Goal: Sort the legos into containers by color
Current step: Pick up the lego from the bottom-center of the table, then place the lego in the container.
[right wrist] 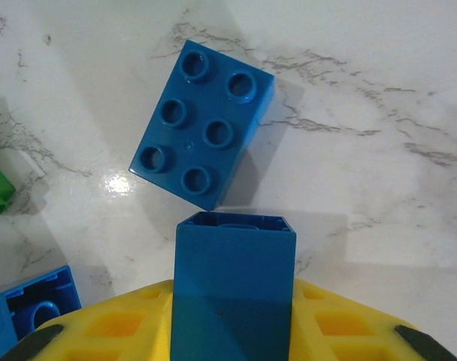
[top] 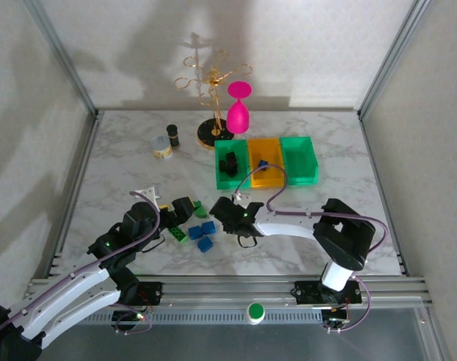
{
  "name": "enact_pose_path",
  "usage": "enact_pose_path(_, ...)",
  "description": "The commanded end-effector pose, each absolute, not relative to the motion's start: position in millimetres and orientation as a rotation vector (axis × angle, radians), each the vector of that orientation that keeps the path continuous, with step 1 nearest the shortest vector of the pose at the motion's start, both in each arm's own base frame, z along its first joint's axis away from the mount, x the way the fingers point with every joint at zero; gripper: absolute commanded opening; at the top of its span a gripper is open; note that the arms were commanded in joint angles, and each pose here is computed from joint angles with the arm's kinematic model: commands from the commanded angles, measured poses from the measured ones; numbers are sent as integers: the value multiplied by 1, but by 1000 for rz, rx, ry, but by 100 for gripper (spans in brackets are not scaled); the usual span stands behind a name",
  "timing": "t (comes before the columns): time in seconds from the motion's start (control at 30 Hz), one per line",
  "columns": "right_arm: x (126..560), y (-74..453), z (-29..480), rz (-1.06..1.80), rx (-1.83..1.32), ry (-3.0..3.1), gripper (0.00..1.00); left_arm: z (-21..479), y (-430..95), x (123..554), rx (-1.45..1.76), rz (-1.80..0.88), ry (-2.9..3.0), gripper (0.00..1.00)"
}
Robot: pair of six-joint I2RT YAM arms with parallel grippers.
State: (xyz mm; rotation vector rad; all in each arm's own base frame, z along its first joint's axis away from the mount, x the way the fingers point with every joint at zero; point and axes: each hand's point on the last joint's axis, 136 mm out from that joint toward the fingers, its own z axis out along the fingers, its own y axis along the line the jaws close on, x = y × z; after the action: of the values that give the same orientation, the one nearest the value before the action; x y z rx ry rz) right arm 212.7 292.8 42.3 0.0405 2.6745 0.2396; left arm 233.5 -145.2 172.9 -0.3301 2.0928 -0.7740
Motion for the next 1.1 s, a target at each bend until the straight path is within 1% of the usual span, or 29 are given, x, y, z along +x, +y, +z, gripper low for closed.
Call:
enact_pose_path(0.0, 210, 275, 62, 202, 42, 2630, 35, 195, -151, 237, -318, -829, 2046, 100)
enact_pose_path(0.13, 216, 260, 91, 212, 60, 2581, 35, 201, -157, 241, -305, -854, 2038, 100)
enact_pose_path(0.23, 232, 246, 112, 242, 73, 2539, 35, 206, -163, 246, -297, -868, 2026, 100)
enact_pose_path(0.37, 272, 225, 140, 270, 69, 2483, 36, 214, -173, 255, -287, -896, 2008, 99)
enact_pose_path(0.53, 330, 216, 149, 294, 23, 2433, 35, 218, -181, 268, -297, -904, 1991, 100)
enact_pose_path(0.67, 375, 215, 149, 294, -12, 2410, 36, 222, -186, 278, -298, -892, 1981, 100)
enact_pose_path(0.8, 413, 211, 132, 256, -4, 2428, 35, 227, -188, 285, -300, -876, 1967, 100)
enact_pose_path(1.07, 455, 206, 106, 236, -40, 2421, 33, 229, -186, 293, -306, -827, 1963, 100)
